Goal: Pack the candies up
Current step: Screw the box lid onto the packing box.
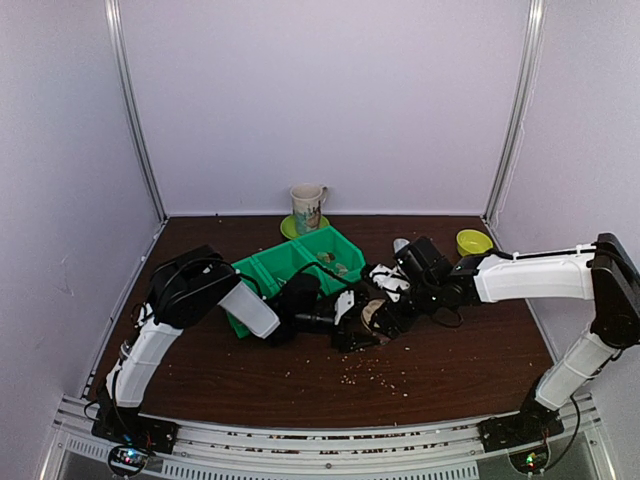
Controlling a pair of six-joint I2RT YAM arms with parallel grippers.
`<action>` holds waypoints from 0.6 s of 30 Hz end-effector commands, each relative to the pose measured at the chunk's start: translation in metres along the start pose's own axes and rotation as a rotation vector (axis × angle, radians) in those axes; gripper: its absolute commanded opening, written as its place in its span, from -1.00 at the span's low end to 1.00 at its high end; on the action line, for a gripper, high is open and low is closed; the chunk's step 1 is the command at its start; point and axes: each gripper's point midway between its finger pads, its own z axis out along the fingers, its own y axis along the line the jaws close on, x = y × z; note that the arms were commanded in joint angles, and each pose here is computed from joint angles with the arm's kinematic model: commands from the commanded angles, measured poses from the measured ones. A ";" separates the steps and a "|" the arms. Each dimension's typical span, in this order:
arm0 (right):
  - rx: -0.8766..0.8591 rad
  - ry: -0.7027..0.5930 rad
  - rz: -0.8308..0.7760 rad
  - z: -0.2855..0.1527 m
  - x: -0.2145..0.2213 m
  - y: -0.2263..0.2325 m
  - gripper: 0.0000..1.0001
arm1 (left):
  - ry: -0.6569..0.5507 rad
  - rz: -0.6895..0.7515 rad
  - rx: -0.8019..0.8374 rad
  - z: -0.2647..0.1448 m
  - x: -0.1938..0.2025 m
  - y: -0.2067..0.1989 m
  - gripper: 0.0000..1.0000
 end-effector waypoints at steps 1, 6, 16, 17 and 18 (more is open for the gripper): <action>0.077 -0.055 0.194 0.002 -0.023 -0.012 0.59 | 0.151 -0.105 -0.132 -0.007 0.050 0.021 0.42; 0.100 -0.025 0.202 0.015 -0.025 -0.006 0.61 | 0.158 -0.102 -0.155 -0.009 0.051 0.025 0.42; 0.145 -0.035 0.198 0.012 -0.026 -0.005 0.80 | 0.168 -0.097 -0.171 -0.010 0.052 0.027 0.42; 0.144 -0.041 0.198 0.010 -0.027 -0.005 0.83 | 0.168 -0.097 -0.171 -0.010 0.052 0.027 0.42; 0.142 -0.048 0.197 0.007 -0.028 -0.004 0.89 | 0.168 -0.097 -0.172 -0.010 0.052 0.027 0.42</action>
